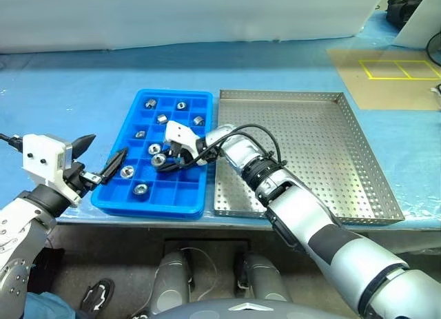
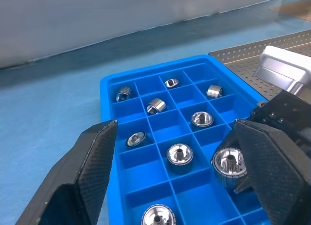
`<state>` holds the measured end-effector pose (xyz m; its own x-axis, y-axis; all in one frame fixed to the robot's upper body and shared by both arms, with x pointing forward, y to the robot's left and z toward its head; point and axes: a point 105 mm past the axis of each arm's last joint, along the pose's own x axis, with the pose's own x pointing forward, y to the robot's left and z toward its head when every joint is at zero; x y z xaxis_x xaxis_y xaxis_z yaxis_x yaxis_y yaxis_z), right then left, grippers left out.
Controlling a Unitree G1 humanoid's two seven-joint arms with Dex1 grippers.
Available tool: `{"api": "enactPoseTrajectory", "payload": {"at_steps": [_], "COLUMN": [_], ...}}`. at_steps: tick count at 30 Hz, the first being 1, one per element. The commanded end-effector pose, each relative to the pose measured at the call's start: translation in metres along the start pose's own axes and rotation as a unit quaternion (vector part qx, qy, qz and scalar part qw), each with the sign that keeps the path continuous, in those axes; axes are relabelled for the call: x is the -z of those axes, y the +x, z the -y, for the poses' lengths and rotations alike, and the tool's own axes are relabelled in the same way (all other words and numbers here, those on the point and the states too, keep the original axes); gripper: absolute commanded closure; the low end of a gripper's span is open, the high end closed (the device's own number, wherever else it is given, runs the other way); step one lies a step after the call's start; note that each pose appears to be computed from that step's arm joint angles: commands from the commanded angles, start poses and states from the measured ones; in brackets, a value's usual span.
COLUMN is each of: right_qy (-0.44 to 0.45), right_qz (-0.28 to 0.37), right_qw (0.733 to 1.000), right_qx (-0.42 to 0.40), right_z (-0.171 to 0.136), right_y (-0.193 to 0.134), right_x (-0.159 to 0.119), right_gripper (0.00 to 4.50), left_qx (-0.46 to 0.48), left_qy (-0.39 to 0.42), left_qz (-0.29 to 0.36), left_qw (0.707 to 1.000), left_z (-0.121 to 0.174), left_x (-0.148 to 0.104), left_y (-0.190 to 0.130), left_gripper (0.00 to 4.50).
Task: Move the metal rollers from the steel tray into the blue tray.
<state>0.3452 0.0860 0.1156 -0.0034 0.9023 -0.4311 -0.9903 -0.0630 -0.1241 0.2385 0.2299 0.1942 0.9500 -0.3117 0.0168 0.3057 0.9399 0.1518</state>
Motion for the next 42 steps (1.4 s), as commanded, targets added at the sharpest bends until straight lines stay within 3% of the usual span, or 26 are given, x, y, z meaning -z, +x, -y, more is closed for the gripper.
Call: {"api": "enactPoseTrajectory", "payload": {"at_steps": [1,8,17,25,33,42], "right_qy": [-0.043,-0.045,-0.048,-0.044,-0.064,-0.071], "right_qz": [0.018,0.021,0.045,0.042,0.09,0.041], "right_qw": [0.999,0.996,0.997,0.997,0.992,0.995], "right_qx": [-0.026,-0.08,-0.046,-0.044,-0.066,0.066], "right_z": [-0.003,-0.023,-0.02,-0.015,-0.005,0.027], "right_y": [-0.004,0.0,0.01,0.002,-0.049,-0.108], "right_x": [-0.019,-0.015,-0.028,-0.029,-0.057,-0.021], "right_gripper": [2.89,2.89,2.89,0.24,0.24,0.24], "left_qx": [0.008,0.014,0.022,0.026,0.065,0.208], "left_qy": [0.01,0.006,-0.001,-0.004,-0.017,-0.044], "left_qz": [0.02,0.018,0.016,0.015,0.022,0.016], "left_qw": [1.0,1.0,1.0,1.0,0.998,0.977], "left_z": [0.007,0.006,0.009,0.01,0.018,0.057], "left_x": [-0.01,-0.007,-0.005,-0.003,-0.002,0.006], "left_y": [0.0,0.005,0.008,0.009,0.019,0.057], "left_gripper": [0.45,0.45,0.45,0.45,0.45,0.45]}}
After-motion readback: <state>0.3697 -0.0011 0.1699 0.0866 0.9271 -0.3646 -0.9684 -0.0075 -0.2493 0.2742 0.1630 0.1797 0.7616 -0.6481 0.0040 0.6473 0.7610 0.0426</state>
